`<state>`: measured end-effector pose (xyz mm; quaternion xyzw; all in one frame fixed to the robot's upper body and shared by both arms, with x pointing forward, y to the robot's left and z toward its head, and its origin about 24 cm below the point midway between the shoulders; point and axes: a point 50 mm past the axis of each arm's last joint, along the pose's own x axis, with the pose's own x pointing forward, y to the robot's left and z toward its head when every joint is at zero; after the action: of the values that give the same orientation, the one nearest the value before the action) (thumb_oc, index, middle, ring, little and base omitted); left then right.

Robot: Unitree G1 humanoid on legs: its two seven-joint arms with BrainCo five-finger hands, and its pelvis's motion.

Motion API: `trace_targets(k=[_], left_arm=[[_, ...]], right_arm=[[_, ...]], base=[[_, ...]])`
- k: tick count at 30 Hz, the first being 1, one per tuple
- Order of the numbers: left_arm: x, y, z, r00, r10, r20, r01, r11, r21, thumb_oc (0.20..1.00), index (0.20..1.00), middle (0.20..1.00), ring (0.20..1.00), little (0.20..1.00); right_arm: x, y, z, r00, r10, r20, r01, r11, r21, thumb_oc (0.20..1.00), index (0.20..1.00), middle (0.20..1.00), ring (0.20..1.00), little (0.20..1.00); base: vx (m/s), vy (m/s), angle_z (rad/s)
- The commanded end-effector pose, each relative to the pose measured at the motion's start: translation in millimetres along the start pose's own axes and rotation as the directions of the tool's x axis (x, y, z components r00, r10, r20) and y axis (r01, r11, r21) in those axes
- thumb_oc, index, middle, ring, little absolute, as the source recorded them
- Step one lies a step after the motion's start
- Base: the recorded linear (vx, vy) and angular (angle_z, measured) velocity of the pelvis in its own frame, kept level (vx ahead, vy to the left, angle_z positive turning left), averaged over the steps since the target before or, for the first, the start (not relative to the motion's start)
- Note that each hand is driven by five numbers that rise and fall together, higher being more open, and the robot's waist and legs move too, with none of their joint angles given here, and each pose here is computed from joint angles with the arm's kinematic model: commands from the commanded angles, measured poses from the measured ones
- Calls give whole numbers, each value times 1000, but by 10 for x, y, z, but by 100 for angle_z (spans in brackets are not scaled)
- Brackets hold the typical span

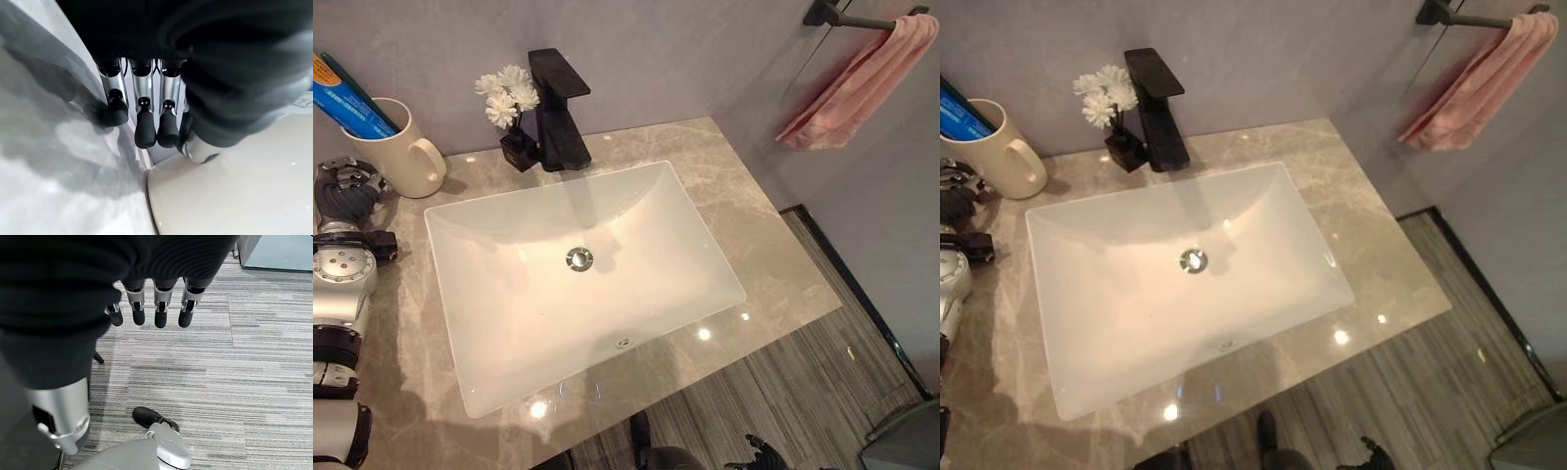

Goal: Put brush and paste in cup on sink, flatten towel.

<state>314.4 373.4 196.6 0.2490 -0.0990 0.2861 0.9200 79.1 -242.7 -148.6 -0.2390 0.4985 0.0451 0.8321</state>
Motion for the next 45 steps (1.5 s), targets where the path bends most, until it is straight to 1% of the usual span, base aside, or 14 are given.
trace_targets(k=[1, 6, 13, 17, 18, 28, 30, 39, 40, 41, 42, 43, 45], left_arm=[[101, -100, 184, 998, -5, 61, 7, 1000, -28, 200, 200, 200, 200, 200], [128, -210, 286, 996, -26, 89, 30, 999, -39, 200, 200, 200, 200, 200], [134, -449, 376, 992, -71, 107, 77, 995, -60, 200, 200, 200, 200, 200], [130, -558, 368, 992, -91, 92, 97, 993, -62, 200, 200, 200, 200, 200], [112, -639, 328, 991, -112, 71, 117, 991, -64, 200, 200, 200, 200, 200], [45, -821, 294, 982, -179, 59, 183, 981, -71, 200, 200, 200, 200, 200], [51, -913, 347, 975, -212, 65, 217, 973, -77, 200, 200, 200, 200, 200], [80, -939, 365, 970, -236, 56, 239, 969, -68, 200, 200, 200, 200, 200], [96, -917, 384, 974, -220, 60, 224, 973, -61, 347, 347, 347, 347, 347], [101, -893, 369, 977, -207, 53, 211, 976, -62, 912, 912, 912, 912, 912], [101, -892, 368, 977, -207, 53, 210, 976, -62, 1000, 1000, 1000, 1000, 1000], [95, -848, 275, 982, -186, 18, 186, 981, -50, 1000, 1000, 1000, 1000, 1000], [54, -807, 136, 987, -159, -28, 157, 985, -72, 1000, 1000, 1000, 1000, 1000]], right_arm=[[-10, -304, 13, 998, -57, 25, 59, 996, -62, 1000, 1000, 1000, 1000, 1000], [-4, -313, 23, 998, -64, 26, 65, 996, -59, 1000, 1000, 1000, 1000, 1000], [5, -256, 46, 999, -43, 32, 45, 996, -73, 1000, 1000, 1000, 1000, 1000], [15, -238, 76, 998, -41, 39, 44, 997, -64, 1000, 1000, 1000, 1000, 1000], [26, -216, 100, 999, -33, 42, 36, 997, -70, 1000, 1000, 1000, 1000, 1000], [43, -211, 187, 997, -32, 69, 36, 998, -54, 1000, 1000, 1000, 1000, 1000], [43, -220, 176, 997, -34, 63, 37, 998, -47, 1000, 1000, 1000, 1000, 1000], [41, -202, 149, 998, -35, 51, 37, 999, -32, 1000, 1000, 1000, 1000, 1000], [45, -181, 151, 998, -28, 50, 29, 999, -34, 1000, 1000, 1000, 1000, 1000], [48, -168, 154, 998, -24, 49, 26, 999, -38, 1000, 1000, 1000, 1000, 1000], [48, -169, 154, 998, -25, 50, 26, 999, -38, 1000, 1000, 1000, 1000, 1000], [48, -145, 135, 999, -16, 39, 19, 997, -70, 1000, 1000, 1000, 1000, 1000], [42, -138, 72, 1000, -20, 11, 21, 996, -84, 1000, 1000, 1000, 1000, 1000]], base=[[0, 0, 0], [2, -5, -2], [7, -3, 2], [25, 4, 13], [38, 1, 26], [15, 12, 23], [0, 34, 18], [-5, 17, 26], [-37, 15, 1], [-37, 15, 0], [-49, 1, -1], [-41, -2, 0], [-41, 4, 0]])
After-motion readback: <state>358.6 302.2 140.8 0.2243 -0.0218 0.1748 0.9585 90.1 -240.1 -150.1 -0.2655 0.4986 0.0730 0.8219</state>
